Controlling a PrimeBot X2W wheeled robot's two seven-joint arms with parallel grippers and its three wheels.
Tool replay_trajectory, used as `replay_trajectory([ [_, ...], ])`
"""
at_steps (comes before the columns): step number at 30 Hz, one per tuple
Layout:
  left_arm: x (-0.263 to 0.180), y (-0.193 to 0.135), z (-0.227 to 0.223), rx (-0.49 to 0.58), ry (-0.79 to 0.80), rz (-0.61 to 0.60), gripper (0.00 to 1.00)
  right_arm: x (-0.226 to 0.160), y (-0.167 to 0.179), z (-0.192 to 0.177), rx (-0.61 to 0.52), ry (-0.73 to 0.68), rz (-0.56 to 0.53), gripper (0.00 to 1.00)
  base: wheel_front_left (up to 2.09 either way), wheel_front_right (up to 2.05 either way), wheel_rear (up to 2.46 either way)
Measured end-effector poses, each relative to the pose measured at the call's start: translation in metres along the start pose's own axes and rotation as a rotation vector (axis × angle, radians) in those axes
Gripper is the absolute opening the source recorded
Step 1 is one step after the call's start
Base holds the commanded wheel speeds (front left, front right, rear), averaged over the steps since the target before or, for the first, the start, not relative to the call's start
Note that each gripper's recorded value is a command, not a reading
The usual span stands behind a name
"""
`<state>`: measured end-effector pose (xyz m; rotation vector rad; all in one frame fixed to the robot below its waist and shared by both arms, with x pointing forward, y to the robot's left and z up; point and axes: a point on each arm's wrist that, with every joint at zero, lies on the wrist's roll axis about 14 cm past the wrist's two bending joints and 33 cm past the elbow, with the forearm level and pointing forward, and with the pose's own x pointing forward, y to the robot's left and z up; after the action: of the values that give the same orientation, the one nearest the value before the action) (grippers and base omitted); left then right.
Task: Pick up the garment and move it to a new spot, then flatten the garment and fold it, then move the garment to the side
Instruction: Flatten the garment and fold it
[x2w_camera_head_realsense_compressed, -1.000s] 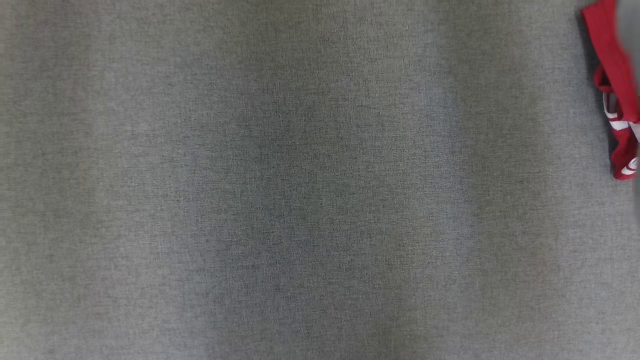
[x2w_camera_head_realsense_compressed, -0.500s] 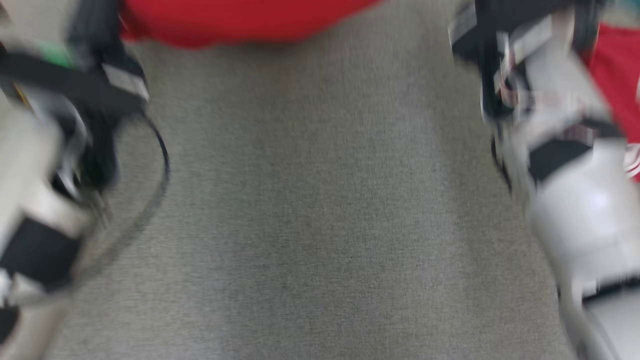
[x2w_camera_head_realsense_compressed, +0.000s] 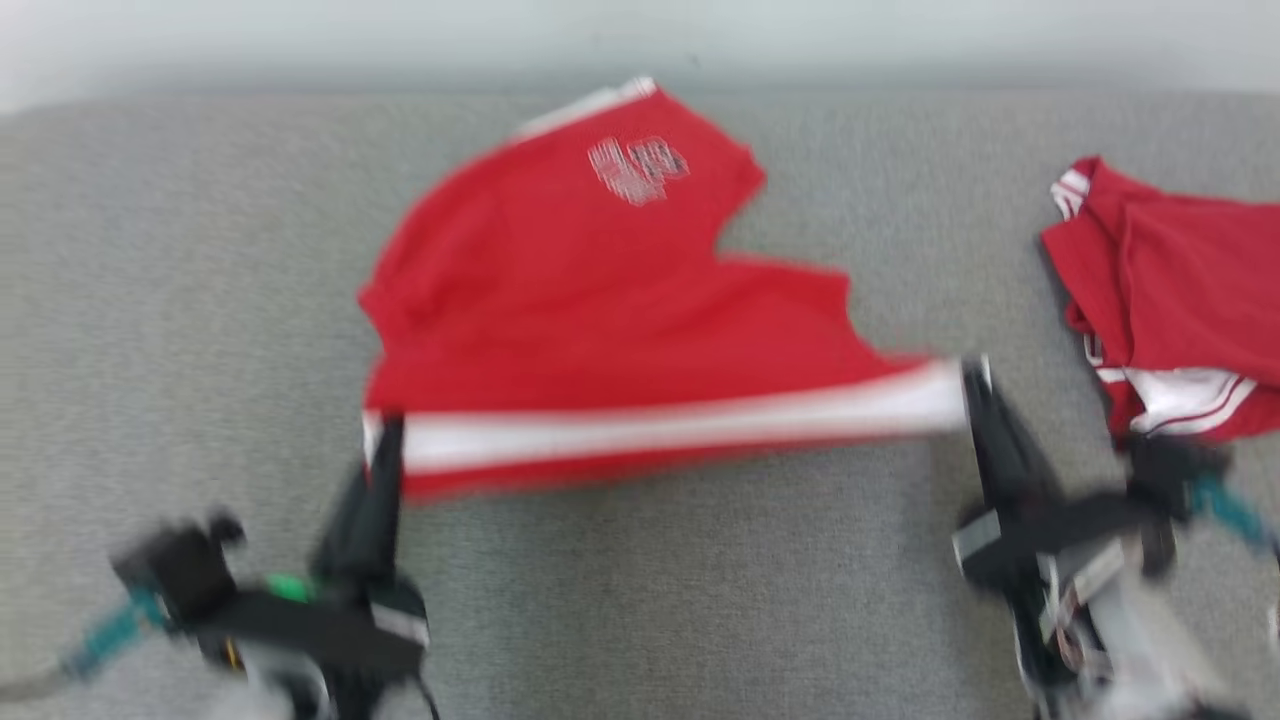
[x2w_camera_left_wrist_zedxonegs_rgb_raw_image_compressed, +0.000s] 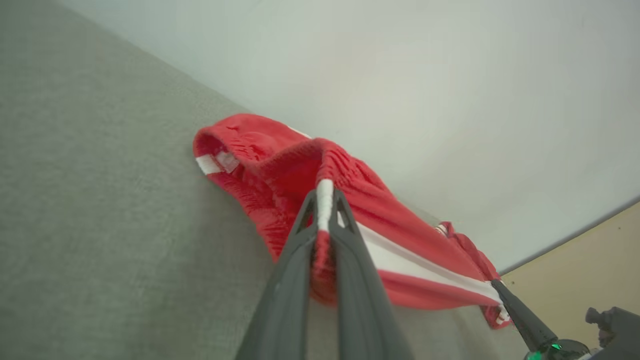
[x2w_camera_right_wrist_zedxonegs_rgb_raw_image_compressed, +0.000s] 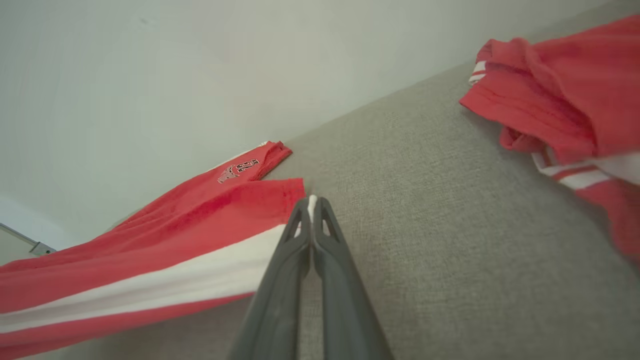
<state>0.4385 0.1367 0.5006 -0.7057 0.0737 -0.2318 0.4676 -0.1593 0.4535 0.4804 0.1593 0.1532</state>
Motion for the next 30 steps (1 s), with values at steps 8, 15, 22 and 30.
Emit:
replay_trajectory([
  [8,-0.06,0.027,-0.021,0.029,0.031,0.143,0.0,-0.065,0.008,-0.041,0.046,0.129,-0.027,0.0,0.0,0.0,0.0],
  [15,-0.093,0.038,-0.037,-0.004,0.037,0.219,0.0,-0.1,0.016,-0.044,0.057,0.176,-0.053,0.0,0.0,0.0,0.0],
  [22,-0.09,0.036,-0.026,-0.003,-0.018,0.208,0.0,-0.088,0.029,-0.025,-0.008,0.136,-0.015,0.0,0.0,0.0,0.0],
  [30,-0.048,0.021,0.013,0.005,-0.138,0.114,0.0,-0.015,0.057,0.021,-0.143,0.032,0.109,0.0,0.0,0.0,0.0],
])
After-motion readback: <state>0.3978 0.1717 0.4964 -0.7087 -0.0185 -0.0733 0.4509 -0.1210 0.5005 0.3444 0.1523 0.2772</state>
